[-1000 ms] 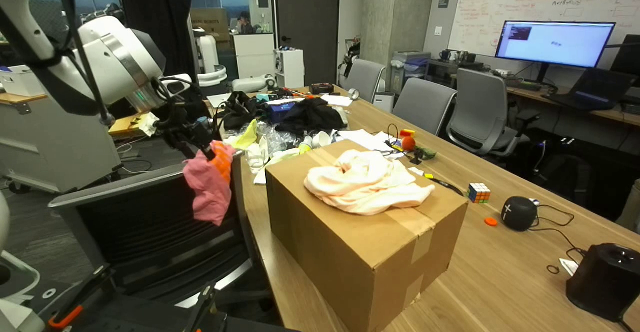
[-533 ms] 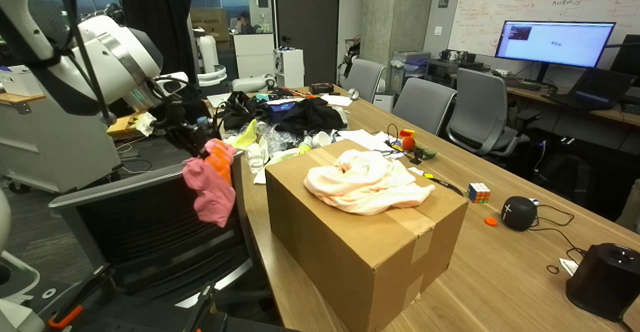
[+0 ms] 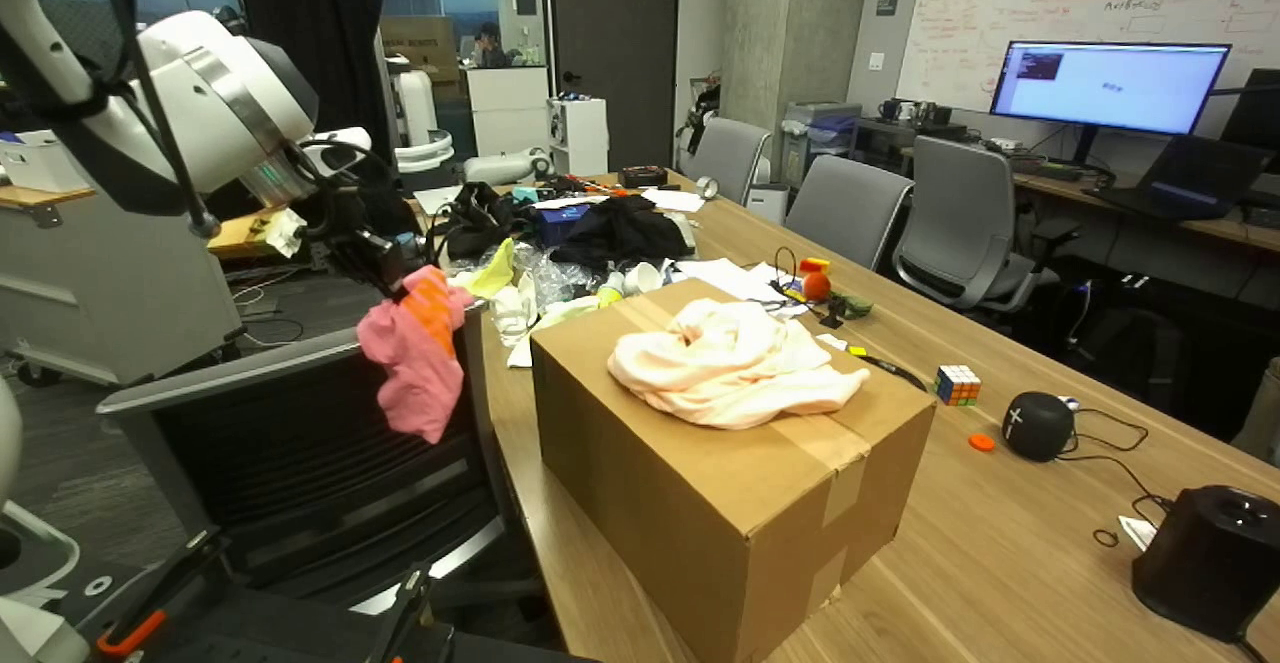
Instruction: Pick up the clothes from the headrest of the chair and put them on the box
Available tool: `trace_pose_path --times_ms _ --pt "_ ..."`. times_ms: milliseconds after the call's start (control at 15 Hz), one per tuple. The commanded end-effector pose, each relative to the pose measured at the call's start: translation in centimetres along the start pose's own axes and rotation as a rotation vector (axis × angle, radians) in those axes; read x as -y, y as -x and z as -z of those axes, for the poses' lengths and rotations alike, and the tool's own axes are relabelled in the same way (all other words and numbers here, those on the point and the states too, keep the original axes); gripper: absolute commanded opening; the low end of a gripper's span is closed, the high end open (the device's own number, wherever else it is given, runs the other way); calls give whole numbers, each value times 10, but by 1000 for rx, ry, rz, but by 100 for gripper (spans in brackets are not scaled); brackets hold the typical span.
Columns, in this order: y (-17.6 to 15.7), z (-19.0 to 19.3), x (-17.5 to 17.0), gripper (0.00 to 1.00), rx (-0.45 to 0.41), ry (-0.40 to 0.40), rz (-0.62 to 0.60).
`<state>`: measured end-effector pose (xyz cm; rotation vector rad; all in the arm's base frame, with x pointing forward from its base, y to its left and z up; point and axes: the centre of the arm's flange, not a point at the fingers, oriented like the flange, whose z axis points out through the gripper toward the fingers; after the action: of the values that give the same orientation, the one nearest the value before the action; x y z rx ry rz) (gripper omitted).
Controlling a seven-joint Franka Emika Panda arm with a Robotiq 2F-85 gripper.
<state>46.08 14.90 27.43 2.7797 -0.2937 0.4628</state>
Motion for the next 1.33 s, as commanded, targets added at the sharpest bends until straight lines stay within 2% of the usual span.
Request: trace_pose_path --times_ms 0,333,467,733,933,1267 --pt "-32 58 -12 2 -43 -46 -7" --pt "-96 127 -38 2 -94 -54 -76" --pt "-121 148 -52 2 -84 -19 -104" --pt "-163 148 -96 2 -52 93 -216" --pt "-191 133 -148 2 -20 177 -341" --pt "-224 111 -236 2 13 262 -558"
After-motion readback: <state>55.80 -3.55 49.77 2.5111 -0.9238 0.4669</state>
